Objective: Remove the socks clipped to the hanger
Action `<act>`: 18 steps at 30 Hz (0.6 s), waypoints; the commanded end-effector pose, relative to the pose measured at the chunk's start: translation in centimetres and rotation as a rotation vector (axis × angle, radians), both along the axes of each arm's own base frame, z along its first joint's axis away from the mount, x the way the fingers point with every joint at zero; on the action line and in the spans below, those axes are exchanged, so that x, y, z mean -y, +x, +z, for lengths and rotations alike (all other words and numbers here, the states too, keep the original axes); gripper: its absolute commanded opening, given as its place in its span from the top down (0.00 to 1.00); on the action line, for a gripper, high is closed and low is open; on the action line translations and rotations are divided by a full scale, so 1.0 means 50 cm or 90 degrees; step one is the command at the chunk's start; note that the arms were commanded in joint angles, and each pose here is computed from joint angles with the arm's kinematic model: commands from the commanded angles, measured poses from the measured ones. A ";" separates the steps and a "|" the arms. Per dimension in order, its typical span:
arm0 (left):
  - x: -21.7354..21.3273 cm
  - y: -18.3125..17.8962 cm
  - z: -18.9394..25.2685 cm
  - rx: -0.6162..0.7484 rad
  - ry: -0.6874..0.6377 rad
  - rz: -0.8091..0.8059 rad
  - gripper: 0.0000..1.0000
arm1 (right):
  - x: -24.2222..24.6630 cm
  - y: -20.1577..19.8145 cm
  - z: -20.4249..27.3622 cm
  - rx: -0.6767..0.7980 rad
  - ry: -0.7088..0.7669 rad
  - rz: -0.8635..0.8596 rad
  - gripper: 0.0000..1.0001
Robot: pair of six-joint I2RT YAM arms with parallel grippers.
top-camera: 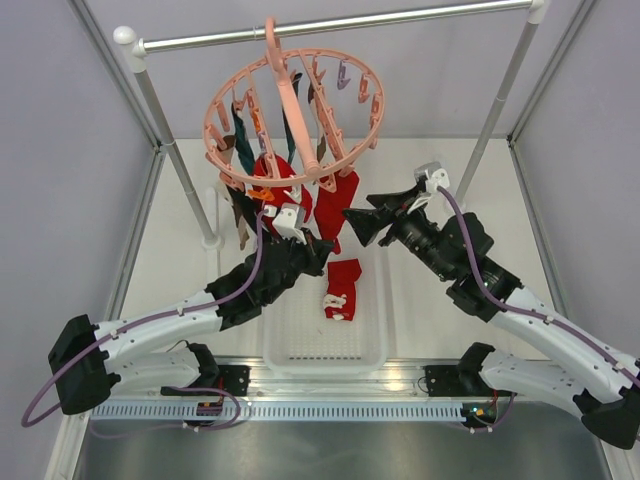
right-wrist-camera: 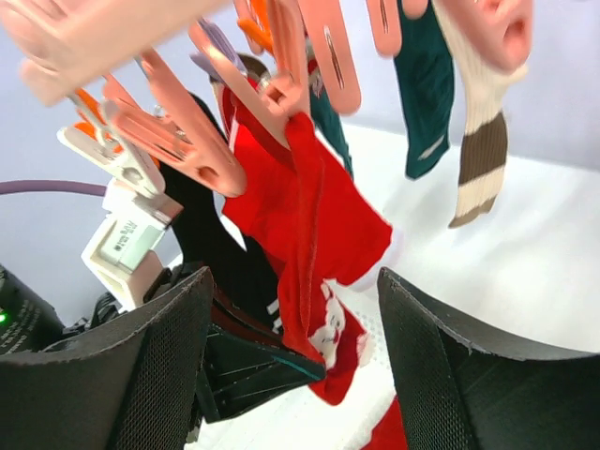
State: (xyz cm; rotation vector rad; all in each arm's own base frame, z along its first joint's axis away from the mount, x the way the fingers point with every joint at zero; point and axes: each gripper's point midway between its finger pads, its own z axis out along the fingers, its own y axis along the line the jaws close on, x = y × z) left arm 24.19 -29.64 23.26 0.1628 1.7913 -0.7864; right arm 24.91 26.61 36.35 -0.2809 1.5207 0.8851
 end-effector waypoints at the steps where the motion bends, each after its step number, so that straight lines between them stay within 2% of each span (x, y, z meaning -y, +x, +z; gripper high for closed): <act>1: -0.008 -0.001 0.025 0.012 -0.002 0.008 0.98 | 0.014 -0.008 0.049 0.083 0.003 -0.005 0.25; 11: -0.022 -0.013 0.029 0.004 -0.001 0.005 0.98 | -0.002 0.011 0.114 0.177 -0.022 -0.007 0.30; 18: -0.035 -0.023 0.030 -0.001 -0.003 0.004 0.98 | -0.030 0.014 0.150 0.217 -0.012 0.041 0.30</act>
